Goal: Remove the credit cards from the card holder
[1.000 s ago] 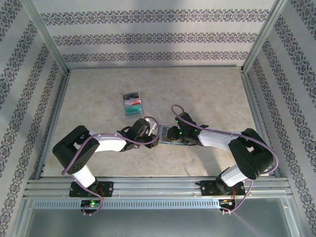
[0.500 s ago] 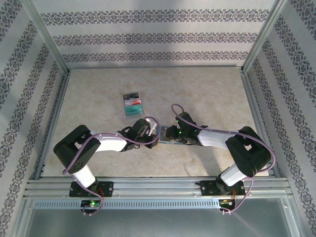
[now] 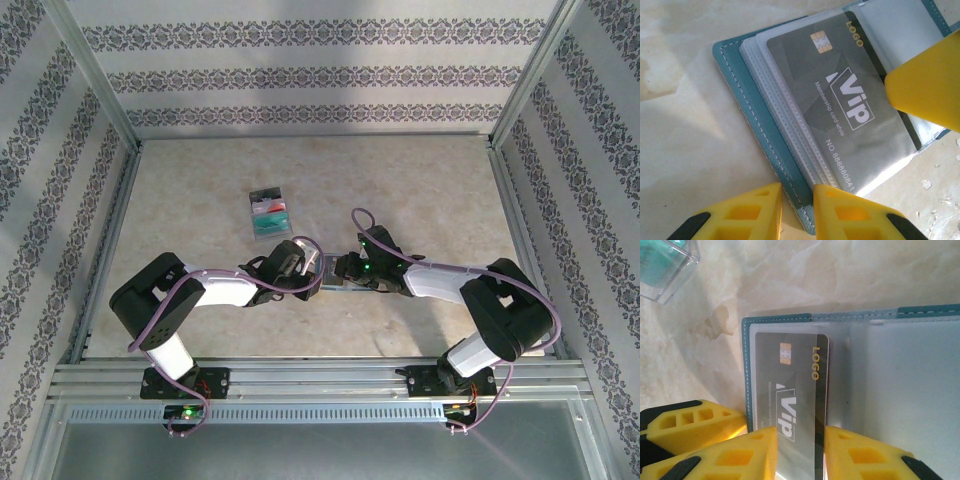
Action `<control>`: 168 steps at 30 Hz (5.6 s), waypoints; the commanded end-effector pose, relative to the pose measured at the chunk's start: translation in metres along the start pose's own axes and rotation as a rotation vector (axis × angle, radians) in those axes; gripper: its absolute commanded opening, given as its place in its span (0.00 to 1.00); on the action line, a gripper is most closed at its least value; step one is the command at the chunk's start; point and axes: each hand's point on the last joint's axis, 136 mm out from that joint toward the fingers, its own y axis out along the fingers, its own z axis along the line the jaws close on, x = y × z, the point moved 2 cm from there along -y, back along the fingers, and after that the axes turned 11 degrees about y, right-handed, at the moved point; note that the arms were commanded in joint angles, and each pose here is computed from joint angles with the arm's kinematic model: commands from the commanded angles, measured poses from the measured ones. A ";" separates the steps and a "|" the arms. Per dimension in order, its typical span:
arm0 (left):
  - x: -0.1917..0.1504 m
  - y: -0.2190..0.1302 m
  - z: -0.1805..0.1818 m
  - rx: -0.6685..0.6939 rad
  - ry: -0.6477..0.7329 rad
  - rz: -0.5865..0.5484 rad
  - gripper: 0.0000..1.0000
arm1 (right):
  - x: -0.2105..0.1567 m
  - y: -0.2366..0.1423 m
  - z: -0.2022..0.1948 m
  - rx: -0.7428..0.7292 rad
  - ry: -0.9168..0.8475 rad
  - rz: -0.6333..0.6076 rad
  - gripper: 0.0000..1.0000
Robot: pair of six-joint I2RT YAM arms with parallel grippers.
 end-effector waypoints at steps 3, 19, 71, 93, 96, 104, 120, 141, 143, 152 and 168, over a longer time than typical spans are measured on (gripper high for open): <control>0.006 0.004 -0.009 -0.025 -0.001 -0.011 0.23 | -0.001 -0.008 0.014 0.104 0.003 0.008 0.31; 0.008 0.005 -0.013 -0.041 -0.003 -0.007 0.23 | -0.003 0.013 0.006 0.207 0.074 0.055 0.31; 0.000 0.007 -0.002 0.028 -0.036 0.032 0.14 | 0.024 -0.023 -0.001 0.374 0.148 -0.023 0.11; 0.020 -0.013 -0.006 0.033 -0.006 -0.009 0.34 | 0.036 -0.061 -0.028 0.204 0.067 -0.099 0.00; 0.033 -0.026 -0.011 0.024 0.014 -0.034 0.40 | 0.036 -0.073 -0.024 0.175 0.005 -0.104 0.00; 0.101 -0.084 -0.027 -0.012 0.272 -0.127 0.64 | 0.024 -0.107 0.013 0.239 -0.269 -0.104 0.00; 0.173 -0.157 -0.058 -0.489 0.650 -0.168 0.93 | -0.009 -0.138 0.085 0.439 -0.652 -0.007 0.00; 0.153 -0.140 -0.057 -0.744 0.813 0.141 0.52 | -0.023 -0.143 0.110 0.478 -0.756 0.109 0.00; 0.152 -0.139 -0.058 -0.762 0.812 0.142 0.49 | -0.024 -0.143 0.110 0.478 -0.756 0.112 0.00; 0.140 -0.139 -0.064 -0.819 0.832 0.175 0.31 | -0.023 -0.142 0.114 0.481 -0.765 0.116 0.00; 0.138 -0.140 -0.069 -0.800 0.873 0.117 0.00 | -0.014 -0.146 0.118 0.451 -0.778 0.052 0.04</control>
